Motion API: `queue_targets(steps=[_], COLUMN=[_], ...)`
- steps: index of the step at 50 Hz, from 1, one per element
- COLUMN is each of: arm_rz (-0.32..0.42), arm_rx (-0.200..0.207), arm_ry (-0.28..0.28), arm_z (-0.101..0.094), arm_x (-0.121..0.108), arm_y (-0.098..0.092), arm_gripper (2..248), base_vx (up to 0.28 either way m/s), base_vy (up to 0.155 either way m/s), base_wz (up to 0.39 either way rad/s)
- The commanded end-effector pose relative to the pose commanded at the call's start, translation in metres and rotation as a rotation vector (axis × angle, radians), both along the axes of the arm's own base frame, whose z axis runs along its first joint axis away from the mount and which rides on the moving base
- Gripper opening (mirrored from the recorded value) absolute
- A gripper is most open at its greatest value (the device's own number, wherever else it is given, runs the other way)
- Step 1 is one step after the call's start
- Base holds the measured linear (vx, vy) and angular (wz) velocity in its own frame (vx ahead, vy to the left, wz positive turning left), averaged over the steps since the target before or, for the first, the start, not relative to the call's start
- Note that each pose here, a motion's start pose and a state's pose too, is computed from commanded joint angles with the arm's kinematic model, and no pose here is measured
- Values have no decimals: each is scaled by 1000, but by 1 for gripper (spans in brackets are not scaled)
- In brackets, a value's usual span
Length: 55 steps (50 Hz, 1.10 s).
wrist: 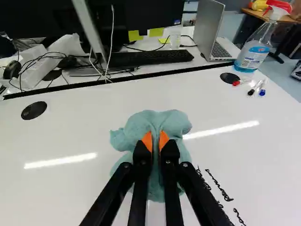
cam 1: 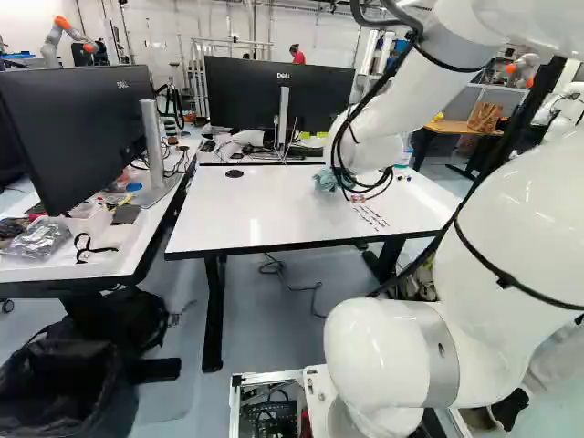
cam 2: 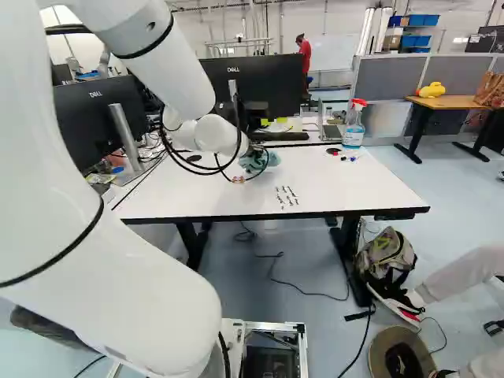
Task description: Clean the table with the green towel
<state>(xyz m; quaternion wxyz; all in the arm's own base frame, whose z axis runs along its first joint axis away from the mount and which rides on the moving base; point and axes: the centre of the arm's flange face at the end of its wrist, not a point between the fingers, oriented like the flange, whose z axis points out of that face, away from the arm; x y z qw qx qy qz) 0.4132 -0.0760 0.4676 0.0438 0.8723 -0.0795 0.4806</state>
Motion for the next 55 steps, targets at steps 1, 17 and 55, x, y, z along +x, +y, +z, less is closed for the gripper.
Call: queue_targets(steps=[1,17,55], arm_rz=[-3,-56,-164], arm_rx=[0,0,30], arm_ry=[0,1,23], arm_z=[0,0,19], arm_x=[0,6,23], arm_y=[-2,-26,-70], arm_gripper=[37,37,37], base_vx=[0,0,0], base_vy=[0,0,0], base_wz=[0,0,0])
